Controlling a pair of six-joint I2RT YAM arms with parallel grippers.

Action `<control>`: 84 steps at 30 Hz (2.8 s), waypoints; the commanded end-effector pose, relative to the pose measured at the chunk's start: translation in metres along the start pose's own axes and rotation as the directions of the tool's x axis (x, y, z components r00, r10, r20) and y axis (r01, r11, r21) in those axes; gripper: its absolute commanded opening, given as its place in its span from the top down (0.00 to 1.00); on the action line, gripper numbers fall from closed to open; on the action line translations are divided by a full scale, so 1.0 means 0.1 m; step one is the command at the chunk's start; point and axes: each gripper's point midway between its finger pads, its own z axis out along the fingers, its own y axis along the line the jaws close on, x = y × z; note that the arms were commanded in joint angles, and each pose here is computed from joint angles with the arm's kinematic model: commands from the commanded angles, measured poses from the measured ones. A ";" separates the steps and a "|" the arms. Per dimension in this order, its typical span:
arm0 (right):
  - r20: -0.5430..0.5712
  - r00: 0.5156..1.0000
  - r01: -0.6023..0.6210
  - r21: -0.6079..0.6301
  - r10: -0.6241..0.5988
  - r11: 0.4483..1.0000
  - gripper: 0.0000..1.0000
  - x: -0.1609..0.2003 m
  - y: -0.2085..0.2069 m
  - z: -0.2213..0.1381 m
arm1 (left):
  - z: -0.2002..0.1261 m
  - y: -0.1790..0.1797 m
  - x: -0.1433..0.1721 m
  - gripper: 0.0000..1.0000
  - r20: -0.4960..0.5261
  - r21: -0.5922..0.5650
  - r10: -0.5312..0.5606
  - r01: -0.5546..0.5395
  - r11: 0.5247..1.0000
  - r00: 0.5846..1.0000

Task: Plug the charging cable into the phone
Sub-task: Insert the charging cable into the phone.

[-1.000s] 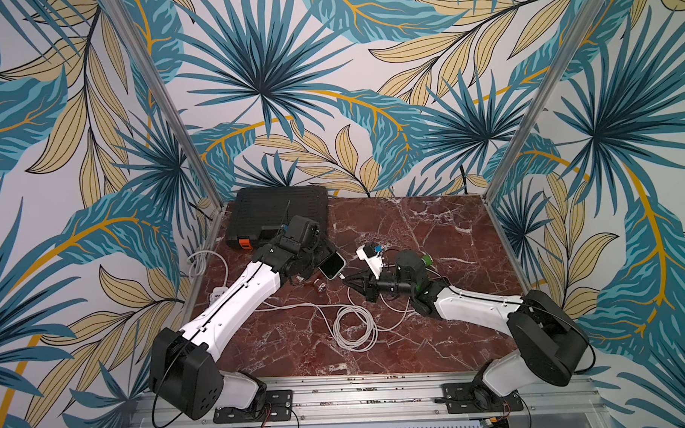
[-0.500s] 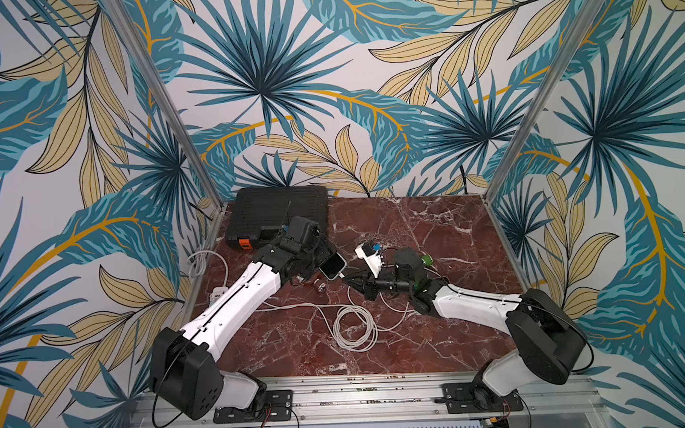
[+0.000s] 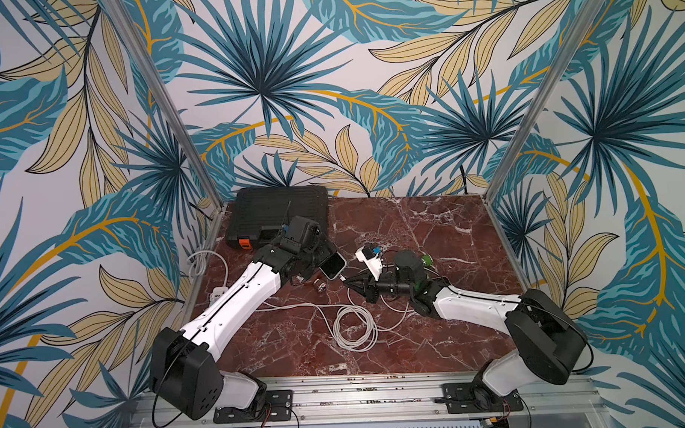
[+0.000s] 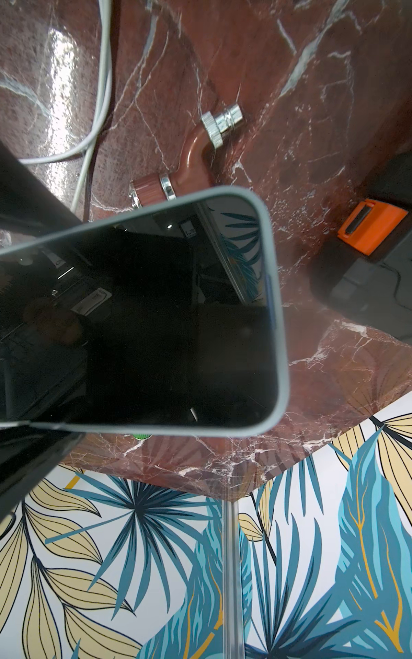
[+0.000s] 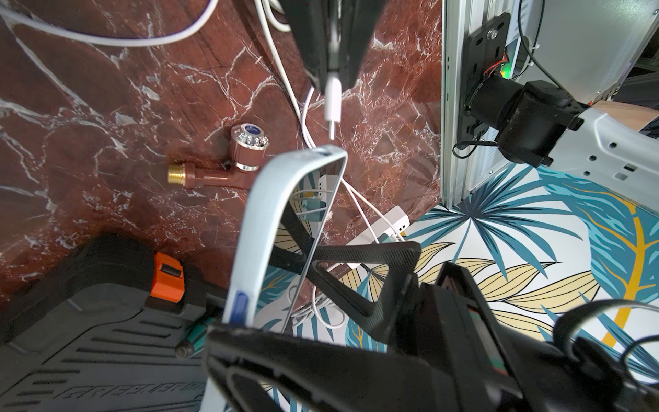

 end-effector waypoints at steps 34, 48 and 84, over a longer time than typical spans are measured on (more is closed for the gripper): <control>0.010 1.000 -0.005 -0.021 0.006 1.000 1.00 -0.06 0.05 0.02 | -0.12 -0.14 -0.03 0.67 0.038 0.095 0.023 -0.027 0.995 0.999; 0.010 1.000 -0.018 0.010 0.018 1.000 1.00 -0.09 -0.03 0.07 | -0.11 -0.16 0.08 0.67 0.017 0.107 0.038 -0.040 0.993 0.999; 0.040 0.996 -0.082 0.050 0.080 0.995 1.00 -0.25 -0.19 0.18 | 0.06 0.04 0.36 0.67 -0.023 0.072 0.060 -0.058 0.996 0.998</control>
